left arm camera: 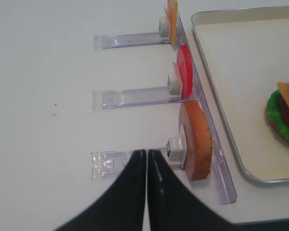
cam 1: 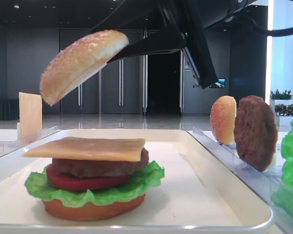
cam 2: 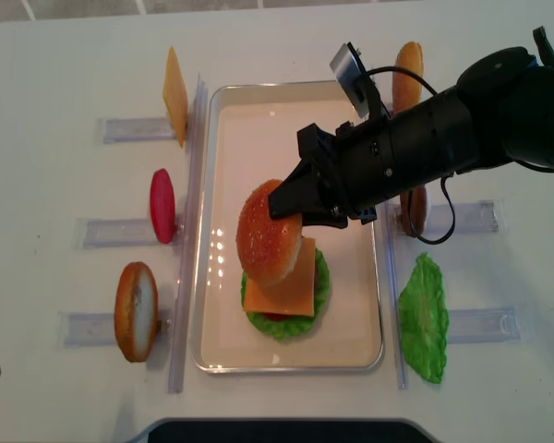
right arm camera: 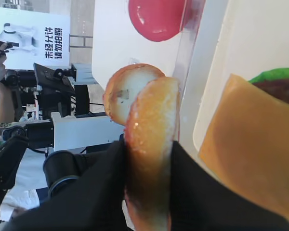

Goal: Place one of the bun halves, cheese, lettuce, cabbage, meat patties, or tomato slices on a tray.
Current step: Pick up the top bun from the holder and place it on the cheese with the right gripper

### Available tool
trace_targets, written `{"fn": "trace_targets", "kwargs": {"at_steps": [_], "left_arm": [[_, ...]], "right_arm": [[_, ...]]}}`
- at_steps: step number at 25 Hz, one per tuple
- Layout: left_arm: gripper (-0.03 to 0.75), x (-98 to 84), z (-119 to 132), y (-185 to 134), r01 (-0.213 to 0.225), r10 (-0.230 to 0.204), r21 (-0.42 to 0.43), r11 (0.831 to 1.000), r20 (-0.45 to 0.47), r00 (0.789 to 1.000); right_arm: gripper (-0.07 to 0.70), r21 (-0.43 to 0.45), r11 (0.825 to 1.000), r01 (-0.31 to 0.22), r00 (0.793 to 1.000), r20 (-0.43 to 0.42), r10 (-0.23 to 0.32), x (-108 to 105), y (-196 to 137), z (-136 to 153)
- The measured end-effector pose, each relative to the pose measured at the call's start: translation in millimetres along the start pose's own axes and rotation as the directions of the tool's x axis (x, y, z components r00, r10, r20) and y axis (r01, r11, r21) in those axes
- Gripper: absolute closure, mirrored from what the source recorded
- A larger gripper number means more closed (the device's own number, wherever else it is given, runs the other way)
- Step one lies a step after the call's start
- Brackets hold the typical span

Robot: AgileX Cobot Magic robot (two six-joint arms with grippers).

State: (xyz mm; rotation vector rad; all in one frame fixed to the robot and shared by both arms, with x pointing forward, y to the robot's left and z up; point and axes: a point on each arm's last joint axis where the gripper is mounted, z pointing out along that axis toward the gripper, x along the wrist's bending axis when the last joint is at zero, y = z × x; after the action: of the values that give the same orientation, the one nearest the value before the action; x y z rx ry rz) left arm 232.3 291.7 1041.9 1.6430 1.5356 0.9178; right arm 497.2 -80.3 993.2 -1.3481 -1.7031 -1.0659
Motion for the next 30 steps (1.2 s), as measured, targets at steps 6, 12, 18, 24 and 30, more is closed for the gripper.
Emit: {"fn": "trace_targets", "kwargs": {"at_steps": [6, 12, 18, 24, 30], "left_arm": [[0.722, 0.0, 0, 0, 0.0, 0.0, 0.0, 1.0, 0.0, 1.0], [0.722, 0.0, 0, 0, 0.0, 0.0, 0.0, 1.0, 0.0, 1.0], [0.722, 0.0, 0, 0, 0.0, 0.0, 0.0, 1.0, 0.0, 1.0], [0.722, 0.0, 0, 0, 0.0, 0.0, 0.0, 1.0, 0.0, 1.0], [0.722, 0.0, 0, 0, 0.0, 0.0, 0.0, 1.0, 0.0, 1.0]], "right_arm": [[0.414, 0.002, 1.0, 0.004, 1.0, 0.004, -0.004, -3, 0, 1], [0.414, 0.026, 1.0, -0.002, 1.0, 0.014, 0.002, -6, -3, 11], [0.414, 0.036, 0.999, -0.001, 1.0, 0.014, 0.001, -11, -5, 20], [0.414, 0.02, 1.0, 0.016, 1.0, 0.022, -0.017, -11, -3, 20], [0.414, 0.035, 0.999, 0.034, 0.999, 0.036, -0.035, -13, -5, 20]]}}
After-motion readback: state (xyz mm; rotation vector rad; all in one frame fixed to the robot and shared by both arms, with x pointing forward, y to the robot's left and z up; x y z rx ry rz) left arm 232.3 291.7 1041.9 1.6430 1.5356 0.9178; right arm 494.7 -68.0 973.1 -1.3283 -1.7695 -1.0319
